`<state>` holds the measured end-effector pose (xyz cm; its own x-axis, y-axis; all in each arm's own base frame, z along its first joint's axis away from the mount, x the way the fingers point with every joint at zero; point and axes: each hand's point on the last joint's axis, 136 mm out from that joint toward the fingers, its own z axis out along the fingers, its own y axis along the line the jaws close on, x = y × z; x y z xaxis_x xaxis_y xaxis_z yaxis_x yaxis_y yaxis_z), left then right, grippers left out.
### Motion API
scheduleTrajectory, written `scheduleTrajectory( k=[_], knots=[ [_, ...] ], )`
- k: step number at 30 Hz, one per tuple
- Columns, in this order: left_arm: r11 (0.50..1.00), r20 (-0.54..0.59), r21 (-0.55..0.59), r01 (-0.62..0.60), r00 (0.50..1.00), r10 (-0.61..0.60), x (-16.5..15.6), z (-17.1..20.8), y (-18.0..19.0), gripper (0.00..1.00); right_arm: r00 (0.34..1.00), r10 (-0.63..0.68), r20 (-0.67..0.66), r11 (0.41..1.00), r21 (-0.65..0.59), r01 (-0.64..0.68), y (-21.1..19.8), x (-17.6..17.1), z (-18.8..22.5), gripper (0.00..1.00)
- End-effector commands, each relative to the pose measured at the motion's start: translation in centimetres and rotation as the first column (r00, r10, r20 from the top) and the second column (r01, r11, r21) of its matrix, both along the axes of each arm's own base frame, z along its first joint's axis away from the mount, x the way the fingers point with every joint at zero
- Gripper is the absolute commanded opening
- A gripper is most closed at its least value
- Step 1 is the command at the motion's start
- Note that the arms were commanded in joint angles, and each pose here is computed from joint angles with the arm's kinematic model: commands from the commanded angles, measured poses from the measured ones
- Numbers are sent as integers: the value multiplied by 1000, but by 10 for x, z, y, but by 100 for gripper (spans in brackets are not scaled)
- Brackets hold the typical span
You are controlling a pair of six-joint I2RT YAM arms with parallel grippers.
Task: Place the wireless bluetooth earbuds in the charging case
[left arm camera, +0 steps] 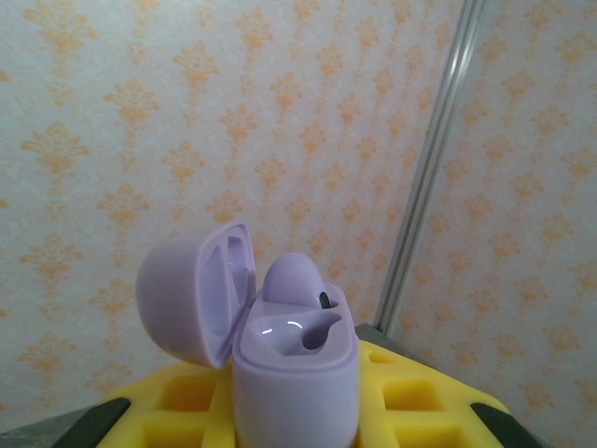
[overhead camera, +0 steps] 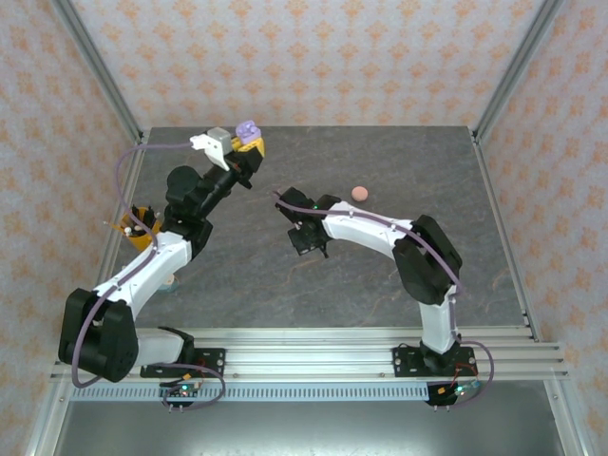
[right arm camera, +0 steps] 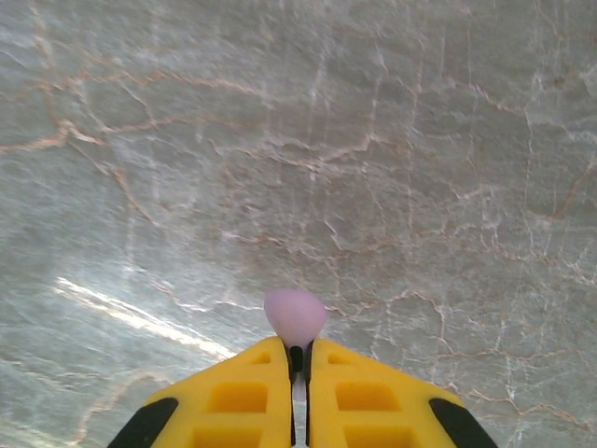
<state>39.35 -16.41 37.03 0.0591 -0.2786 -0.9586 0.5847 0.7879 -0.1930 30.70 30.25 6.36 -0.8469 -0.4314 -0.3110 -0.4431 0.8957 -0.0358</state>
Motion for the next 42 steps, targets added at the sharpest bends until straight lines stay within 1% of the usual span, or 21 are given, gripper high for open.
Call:
scheduleTrajectory(
  k=[1,8,14,17,20,25,27,29,32,33,34,35,36,37,39,40,42],
  knots=[
    [999,27,37,15,1000,-16,-13,1,-10,0,999,-29,26,1000,-7,30,-19,2,5,9],
    [997,-38,58,50,998,-48,-20,-31,-31,0,994,-98,42,993,69,95,-37,9,10,8],
    [996,-102,79,48,994,-40,-27,-64,-34,0,985,-148,92,982,135,135,-52,15,25,7],
    [994,-128,91,60,991,-49,-33,-80,-37,0,976,-178,130,972,179,153,-62,18,43,7],
    [991,-135,113,77,989,-62,-37,-93,-43,0,962,-207,180,959,233,162,-72,21,72,7],
    [981,-137,148,124,985,-103,-44,-108,-58,0,923,-243,297,935,324,142,-86,23,139,7],
    [978,-153,162,131,982,-106,-44,-115,-61,0,912,-247,327,930,343,129,-89,23,159,7],
    [979,-155,158,126,983,-101,-43,-118,-62,0,913,-242,327,931,342,124,-91,24,165,8],
    [984,-156,148,101,985,-78,-41,-120,-59,0,917,-256,304,938,308,160,-94,31,148,10],
    [986,-153,142,88,986,-66,-40,-118,-57,0,917,-276,286,933,309,184,-95,35,138,12],
    [988,-151,139,71,987,-50,-38,-117,-55,0,912,-307,272,926,305,221,-98,40,127,17],
    [989,-150,137,63,988,-42,-37,-117,-54,0,903,-342,259,917,301,261,-103,46,118,21],
    [989,-148,135,61,988,-41,-36,-115,-54,0,892,-387,234,903,294,314,-110,51,105,24],
    [989,-150,137,62,988,-41,-36,-114,-55,0,870,-447,208,878,291,381,-118,57,94,28],
    [988,-155,139,62,987,-40,-35,-113,-55,0,828,-540,147,825,285,488,-130,67,74,43],
    [988,-153,138,62,987,-40,-35,-113,-55,0,798,-590,125,795,265,546,-137,71,64,48],
    [989,-152,135,59,988,-38,-35,-112,-55,0,755,-650,91,752,223,620,-144,78,47,53]
  ],
)
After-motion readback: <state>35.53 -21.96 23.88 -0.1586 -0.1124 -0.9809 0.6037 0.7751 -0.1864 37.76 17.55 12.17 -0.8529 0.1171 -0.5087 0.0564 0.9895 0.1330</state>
